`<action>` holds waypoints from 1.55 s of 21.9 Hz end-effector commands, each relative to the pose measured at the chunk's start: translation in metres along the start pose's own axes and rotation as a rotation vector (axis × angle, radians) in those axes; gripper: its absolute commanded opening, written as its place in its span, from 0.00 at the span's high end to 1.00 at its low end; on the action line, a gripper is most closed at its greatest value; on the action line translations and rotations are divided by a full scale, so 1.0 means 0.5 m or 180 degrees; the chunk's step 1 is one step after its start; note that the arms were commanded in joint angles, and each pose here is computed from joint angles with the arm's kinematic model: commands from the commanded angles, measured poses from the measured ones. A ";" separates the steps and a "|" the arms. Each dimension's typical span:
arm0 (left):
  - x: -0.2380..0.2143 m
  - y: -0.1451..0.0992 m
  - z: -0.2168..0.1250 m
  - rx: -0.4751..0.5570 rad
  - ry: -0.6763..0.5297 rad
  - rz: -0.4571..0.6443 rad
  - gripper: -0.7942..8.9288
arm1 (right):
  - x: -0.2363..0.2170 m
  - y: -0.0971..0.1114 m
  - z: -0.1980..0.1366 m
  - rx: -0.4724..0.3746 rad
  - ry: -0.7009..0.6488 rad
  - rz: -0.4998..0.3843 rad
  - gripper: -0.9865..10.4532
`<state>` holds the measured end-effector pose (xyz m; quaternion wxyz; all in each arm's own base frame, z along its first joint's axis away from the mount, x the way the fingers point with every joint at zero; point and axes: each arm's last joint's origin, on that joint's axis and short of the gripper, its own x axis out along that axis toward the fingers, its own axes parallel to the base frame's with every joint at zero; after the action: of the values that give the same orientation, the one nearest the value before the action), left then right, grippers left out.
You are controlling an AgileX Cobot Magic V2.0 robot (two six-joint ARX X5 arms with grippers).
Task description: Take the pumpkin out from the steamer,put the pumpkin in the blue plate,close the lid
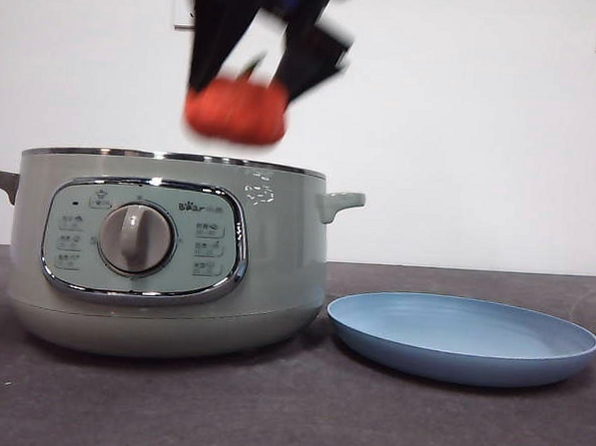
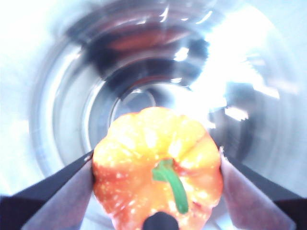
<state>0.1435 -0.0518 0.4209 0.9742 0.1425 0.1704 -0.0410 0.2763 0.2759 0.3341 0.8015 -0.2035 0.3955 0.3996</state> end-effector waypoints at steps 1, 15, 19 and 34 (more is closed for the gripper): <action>-0.001 0.003 0.019 -0.0052 -0.0240 -0.0018 0.93 | -0.059 -0.015 -0.012 0.0108 0.0023 -0.0255 0.92; 0.037 -0.017 0.039 -0.0076 -0.0431 -0.0422 0.93 | -0.208 -0.108 -0.140 0.1319 0.0690 -0.2041 0.92; 0.041 -0.019 0.041 -0.0077 -0.0445 -0.0448 0.93 | -0.174 -0.109 -0.185 0.1390 0.0683 -0.2140 0.92; 0.041 -0.021 0.043 -0.0091 -0.0493 -0.0573 0.93 | 0.031 -0.108 -0.320 0.1374 0.0263 -0.1177 0.91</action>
<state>0.1703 -0.0694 0.4211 0.9738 0.1170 0.1414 -0.1341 0.2485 0.1476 0.2319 0.8720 -0.1083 0.4557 0.1421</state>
